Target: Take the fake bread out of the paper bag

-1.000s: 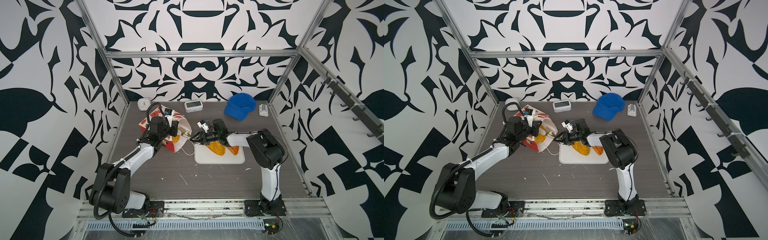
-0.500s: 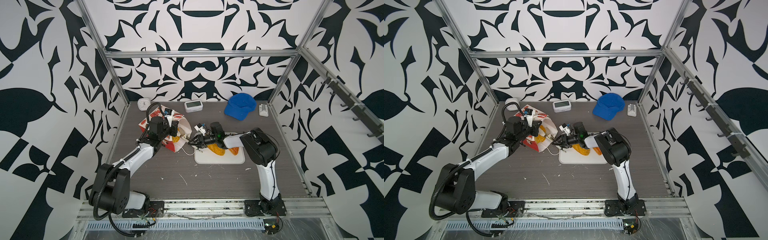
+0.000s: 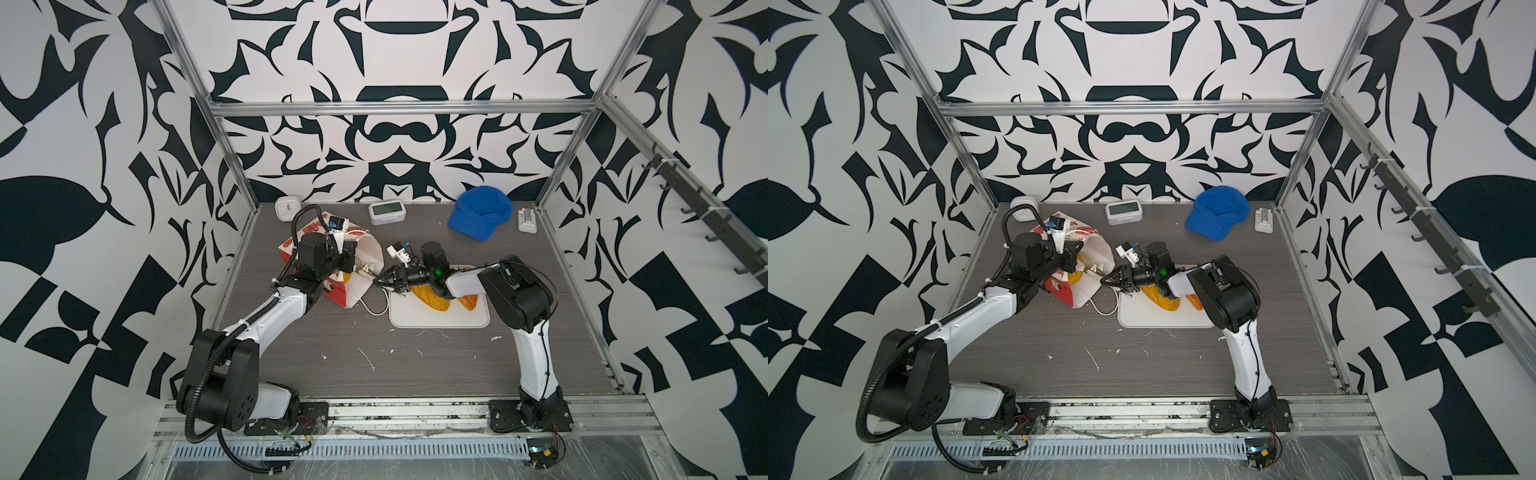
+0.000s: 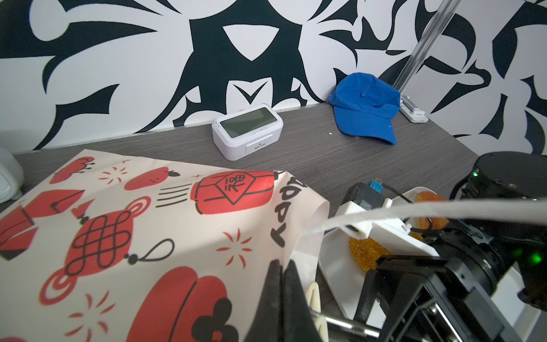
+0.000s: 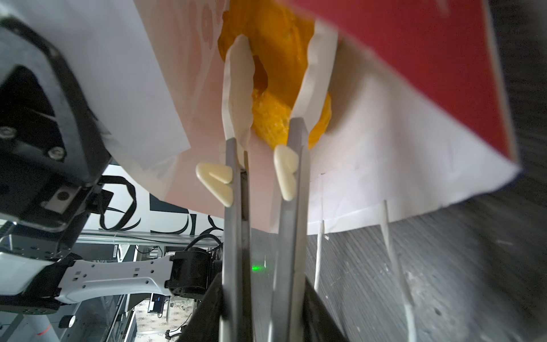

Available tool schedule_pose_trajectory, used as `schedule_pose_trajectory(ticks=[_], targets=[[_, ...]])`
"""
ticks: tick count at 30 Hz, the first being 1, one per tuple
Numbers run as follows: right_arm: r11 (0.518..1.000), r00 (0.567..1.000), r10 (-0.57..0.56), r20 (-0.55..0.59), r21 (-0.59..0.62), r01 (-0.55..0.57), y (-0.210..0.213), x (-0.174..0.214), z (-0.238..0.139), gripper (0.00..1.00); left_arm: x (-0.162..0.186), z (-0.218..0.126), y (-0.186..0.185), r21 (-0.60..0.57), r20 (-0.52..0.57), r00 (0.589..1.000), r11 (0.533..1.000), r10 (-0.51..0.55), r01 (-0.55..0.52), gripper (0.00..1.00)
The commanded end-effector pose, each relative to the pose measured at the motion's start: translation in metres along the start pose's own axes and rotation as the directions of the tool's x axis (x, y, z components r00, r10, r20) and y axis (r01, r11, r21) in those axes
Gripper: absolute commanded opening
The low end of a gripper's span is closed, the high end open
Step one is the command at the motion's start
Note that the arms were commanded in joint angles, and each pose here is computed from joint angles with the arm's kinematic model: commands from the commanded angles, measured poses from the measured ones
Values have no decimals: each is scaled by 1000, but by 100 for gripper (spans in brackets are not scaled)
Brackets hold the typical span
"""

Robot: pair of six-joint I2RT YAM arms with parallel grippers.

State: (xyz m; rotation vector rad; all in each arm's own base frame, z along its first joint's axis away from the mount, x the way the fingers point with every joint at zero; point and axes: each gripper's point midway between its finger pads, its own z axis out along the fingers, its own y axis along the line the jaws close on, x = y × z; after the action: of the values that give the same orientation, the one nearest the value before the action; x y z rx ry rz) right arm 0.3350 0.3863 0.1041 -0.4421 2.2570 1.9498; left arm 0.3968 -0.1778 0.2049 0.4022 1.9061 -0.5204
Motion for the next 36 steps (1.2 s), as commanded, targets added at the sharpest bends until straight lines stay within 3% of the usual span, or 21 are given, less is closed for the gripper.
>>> schedule_pose_trajectory(ticks=[1, 8, 12, 16, 28, 36], targets=[[989, 992, -125, -4, -79, 125, 30, -5, 1, 28, -14, -6, -4, 15, 43, 999, 1000, 7, -8, 0], [988, 992, -128, -1, -87, 128, 32, -2, -1, 18, -15, -8, -4, 9, 44, 999, 1000, 11, -11, 0], [988, 991, -131, 2, -87, 131, 33, 1, -2, 6, -14, -9, -4, 6, 42, 999, 1000, 13, -13, 0], [987, 991, -135, 16, -82, 136, 37, 3, -7, 0, -15, -10, -3, -1, 43, 999, 1000, 16, -16, 0], [986, 983, -169, 77, 1, 169, 58, 2, -33, 0, -11, -6, 2, -21, 38, 999, 1000, 13, -12, 0], [983, 985, -162, 52, 101, 157, 56, 21, -48, 0, -11, -4, 9, -53, 49, 999, 999, 9, -6, 0]])
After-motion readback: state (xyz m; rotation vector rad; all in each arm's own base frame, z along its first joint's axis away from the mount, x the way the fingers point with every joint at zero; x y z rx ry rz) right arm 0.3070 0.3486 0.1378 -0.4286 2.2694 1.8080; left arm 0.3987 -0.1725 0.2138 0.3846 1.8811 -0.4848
